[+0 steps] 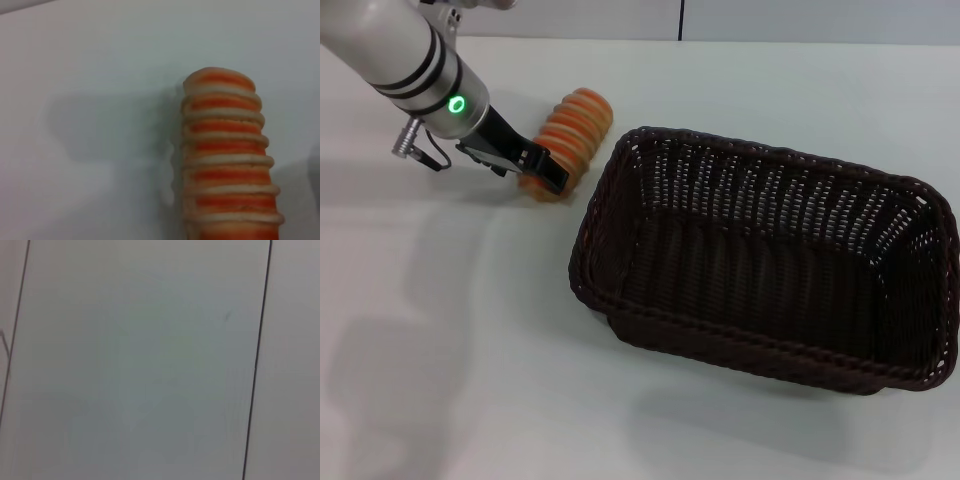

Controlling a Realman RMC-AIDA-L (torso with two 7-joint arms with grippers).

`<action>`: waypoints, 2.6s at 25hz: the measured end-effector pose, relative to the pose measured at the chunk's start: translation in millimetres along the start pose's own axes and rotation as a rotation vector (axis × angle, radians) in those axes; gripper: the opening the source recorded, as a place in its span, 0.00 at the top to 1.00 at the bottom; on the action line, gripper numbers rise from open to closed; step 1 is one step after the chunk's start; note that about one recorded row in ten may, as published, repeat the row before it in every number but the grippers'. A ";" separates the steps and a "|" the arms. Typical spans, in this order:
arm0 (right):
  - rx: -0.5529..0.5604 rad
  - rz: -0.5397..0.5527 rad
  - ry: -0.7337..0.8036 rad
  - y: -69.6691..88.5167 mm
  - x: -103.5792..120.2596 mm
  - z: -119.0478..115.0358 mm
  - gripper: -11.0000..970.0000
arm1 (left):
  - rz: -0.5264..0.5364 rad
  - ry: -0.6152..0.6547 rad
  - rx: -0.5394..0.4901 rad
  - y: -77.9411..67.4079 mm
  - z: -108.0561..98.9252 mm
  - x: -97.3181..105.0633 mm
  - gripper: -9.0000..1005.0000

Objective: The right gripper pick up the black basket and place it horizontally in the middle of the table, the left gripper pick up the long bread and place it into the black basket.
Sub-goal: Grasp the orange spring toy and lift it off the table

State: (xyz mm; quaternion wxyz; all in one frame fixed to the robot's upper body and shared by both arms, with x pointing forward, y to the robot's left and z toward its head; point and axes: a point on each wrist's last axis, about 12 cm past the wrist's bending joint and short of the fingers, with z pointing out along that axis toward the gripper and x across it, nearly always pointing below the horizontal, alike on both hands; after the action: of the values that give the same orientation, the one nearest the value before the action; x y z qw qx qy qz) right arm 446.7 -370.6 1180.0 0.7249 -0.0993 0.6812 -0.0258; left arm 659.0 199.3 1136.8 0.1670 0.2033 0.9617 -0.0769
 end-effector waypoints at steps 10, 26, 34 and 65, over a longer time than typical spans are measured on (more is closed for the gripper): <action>-0.031 -0.018 -0.007 5.8 -1.3 10.3 0.40 | 0.006 0.005 0.001 -2.5 1.4 1.3 0.25; -0.054 -0.032 -0.010 10.4 -2.2 16.1 0.40 | 0.123 -0.028 -0.044 -5.5 -2.5 -1.4 0.48; -0.054 -0.034 -0.013 10.4 -3.5 16.4 0.40 | 0.107 -0.252 -0.005 4.8 -41.5 1.9 0.55; -0.075 -0.035 -0.028 16.6 -5.9 23.5 0.40 | 0.199 -0.408 0.013 -7.1 -89.2 16.1 0.85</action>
State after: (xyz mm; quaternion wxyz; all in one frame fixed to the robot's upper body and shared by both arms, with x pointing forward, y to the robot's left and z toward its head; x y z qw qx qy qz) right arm 468.0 -350.8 1184.1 0.7296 -0.1388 0.6696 -0.0114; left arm 616.3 218.0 1214.9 0.3636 0.2786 0.8826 -0.1058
